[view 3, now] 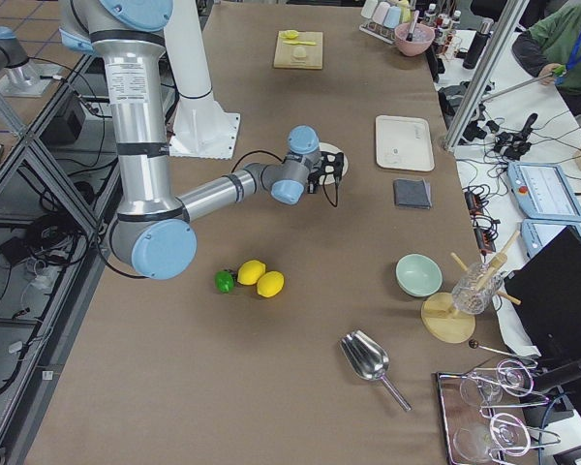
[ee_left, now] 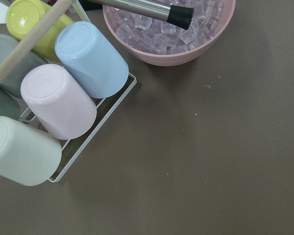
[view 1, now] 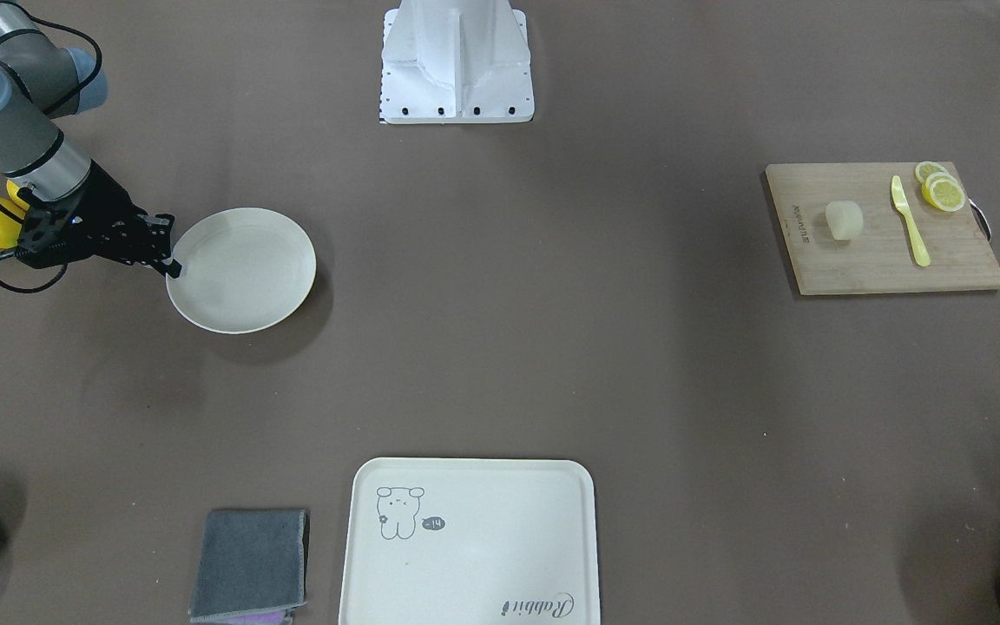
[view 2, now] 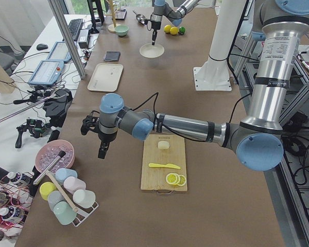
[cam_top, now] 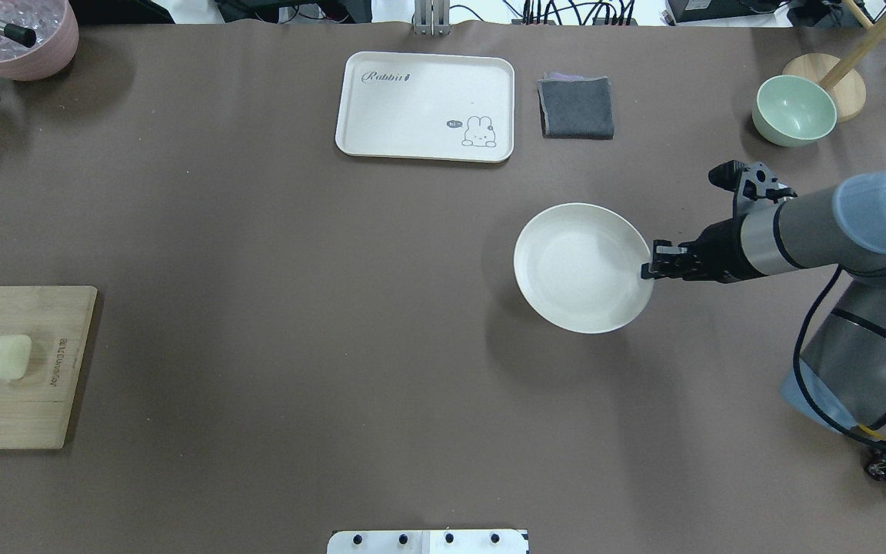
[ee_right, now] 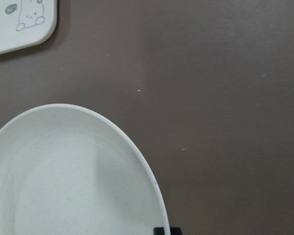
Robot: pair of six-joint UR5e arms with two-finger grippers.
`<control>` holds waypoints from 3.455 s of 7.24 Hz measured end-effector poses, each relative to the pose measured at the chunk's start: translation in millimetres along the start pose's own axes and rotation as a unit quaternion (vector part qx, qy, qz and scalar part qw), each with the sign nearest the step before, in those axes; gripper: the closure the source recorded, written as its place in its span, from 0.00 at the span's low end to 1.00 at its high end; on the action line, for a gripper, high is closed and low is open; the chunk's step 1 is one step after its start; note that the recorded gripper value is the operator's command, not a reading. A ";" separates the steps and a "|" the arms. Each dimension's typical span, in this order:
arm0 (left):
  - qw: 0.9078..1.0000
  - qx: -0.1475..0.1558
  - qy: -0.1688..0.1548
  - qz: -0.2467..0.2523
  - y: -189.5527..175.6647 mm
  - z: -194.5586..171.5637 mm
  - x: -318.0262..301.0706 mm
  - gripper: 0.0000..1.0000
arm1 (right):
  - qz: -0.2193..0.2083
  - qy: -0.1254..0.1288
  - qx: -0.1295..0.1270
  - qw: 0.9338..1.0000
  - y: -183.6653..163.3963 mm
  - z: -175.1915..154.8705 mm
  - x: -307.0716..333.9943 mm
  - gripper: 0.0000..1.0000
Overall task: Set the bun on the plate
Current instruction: 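Grip the plate rim with the right gripper and slide it toward the tray, then release the plate and lift the right gripper while the left gripper grasps the bun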
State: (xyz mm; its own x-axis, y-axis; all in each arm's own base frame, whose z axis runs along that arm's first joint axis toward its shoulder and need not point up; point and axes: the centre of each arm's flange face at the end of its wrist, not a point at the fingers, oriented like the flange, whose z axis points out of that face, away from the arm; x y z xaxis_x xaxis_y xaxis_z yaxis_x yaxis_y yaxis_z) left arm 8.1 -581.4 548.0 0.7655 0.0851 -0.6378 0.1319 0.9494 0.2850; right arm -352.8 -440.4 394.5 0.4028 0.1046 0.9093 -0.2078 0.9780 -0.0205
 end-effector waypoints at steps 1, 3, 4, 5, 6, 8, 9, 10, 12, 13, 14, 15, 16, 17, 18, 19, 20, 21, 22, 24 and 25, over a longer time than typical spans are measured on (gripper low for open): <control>1.000 0.009 0.007 0.012 -3.6 -3.9 10.5 0.00 | 0.008 0.002 0.002 1.000 -0.8 7.2 -32.7 1.00; 0.999 0.024 0.019 0.027 -3.3 -3.7 23.6 0.00 | 0.006 0.003 0.010 1.000 11.9 24.7 -70.5 1.00; 0.999 0.025 0.025 0.011 -3.7 -2.9 31.8 0.00 | 0.001 0.008 0.016 1.000 21.4 36.4 -87.4 1.00; 0.999 0.032 0.038 -0.023 -2.4 -6.7 43.6 0.00 | -0.003 0.016 0.021 1.000 31.5 47.9 -105.5 1.00; 0.997 0.038 0.053 -0.050 2.0 -9.8 58.2 0.00 | -0.002 0.022 0.024 0.999 40.9 59.4 -124.6 1.00; 0.995 0.039 0.070 -0.061 8.2 -8.3 81.6 0.00 | 0.010 0.030 0.033 0.999 46.0 84.6 -164.6 1.00; 0.994 0.036 0.077 -0.062 10.9 -7.6 94.5 0.00 | 0.013 0.035 0.036 0.999 44.5 94.2 -172.6 0.85; 0.993 0.031 0.086 -0.071 16.6 -6.6 116.0 0.00 | 0.014 0.038 0.038 0.998 43.3 98.7 -174.9 0.01; 0.989 0.003 0.106 -0.106 53.8 0.1 175.5 0.01 | 0.013 0.040 0.047 0.998 40.3 101.9 -177.6 0.00; 0.989 -0.011 0.103 -0.109 81.0 6.1 191.7 0.01 | 0.014 0.038 0.052 0.998 36.4 99.3 -181.1 0.00; 0.990 -0.024 0.091 -0.106 111.5 13.2 194.5 0.01 | 0.018 0.035 0.058 0.998 25.8 92.1 -181.5 0.00; 0.991 -0.033 0.077 -0.101 140.1 20.1 187.2 0.01 | 0.022 0.033 0.062 0.997 12.9 83.3 -179.7 0.00; 0.993 -0.036 0.068 -0.094 168.4 27.6 172.1 0.02 | 0.027 0.029 0.063 0.997 0.2 73.3 -178.1 0.00; 0.993 -0.038 0.067 -0.087 194.2 32.9 155.3 0.09 | 0.030 0.026 0.062 0.997 -10.4 63.7 -176.8 0.00; 0.994 -0.039 0.064 -0.079 213.8 40.2 144.6 0.17 | 0.031 0.024 0.061 0.997 -17.2 57.8 -175.5 0.00; 0.995 -0.039 0.058 -0.070 227.2 51.8 140.6 0.17 | 0.032 0.024 0.062 0.997 -21.1 54.9 -174.5 0.00; 0.996 -0.040 0.052 -0.061 237.5 64.3 139.7 0.15 | 0.032 0.024 0.062 0.997 -22.8 54.2 -173.4 0.00; 0.997 -0.043 0.046 -0.054 245.4 75.4 140.5 0.15 | 0.033 0.025 0.063 0.997 -23.3 55.2 -172.1 0.00; 0.997 -0.046 0.044 -0.047 251.2 82.2 143.8 0.15 | 0.033 0.026 0.063 0.997 -23.7 55.7 -171.2 0.00; 0.997 -0.052 0.049 -0.035 259.4 88.2 152.2 0.22 | 0.034 0.027 0.063 0.997 -24.4 55.7 -170.2 0.00; 0.997 -0.056 0.051 -0.029 263.0 90.7 155.8 0.34 | 0.034 0.027 0.063 0.997 -24.4 55.8 -169.9 0.00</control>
State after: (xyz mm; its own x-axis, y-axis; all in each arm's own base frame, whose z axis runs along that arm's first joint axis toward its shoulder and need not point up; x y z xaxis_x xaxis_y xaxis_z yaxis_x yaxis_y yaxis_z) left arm 219.2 -345.8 588.5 0.6894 0.0536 -0.7224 0.0988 0.9810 0.1670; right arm -465.9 -492.1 263.7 0.4306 0.1831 0.8838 -0.3461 0.9378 -0.0257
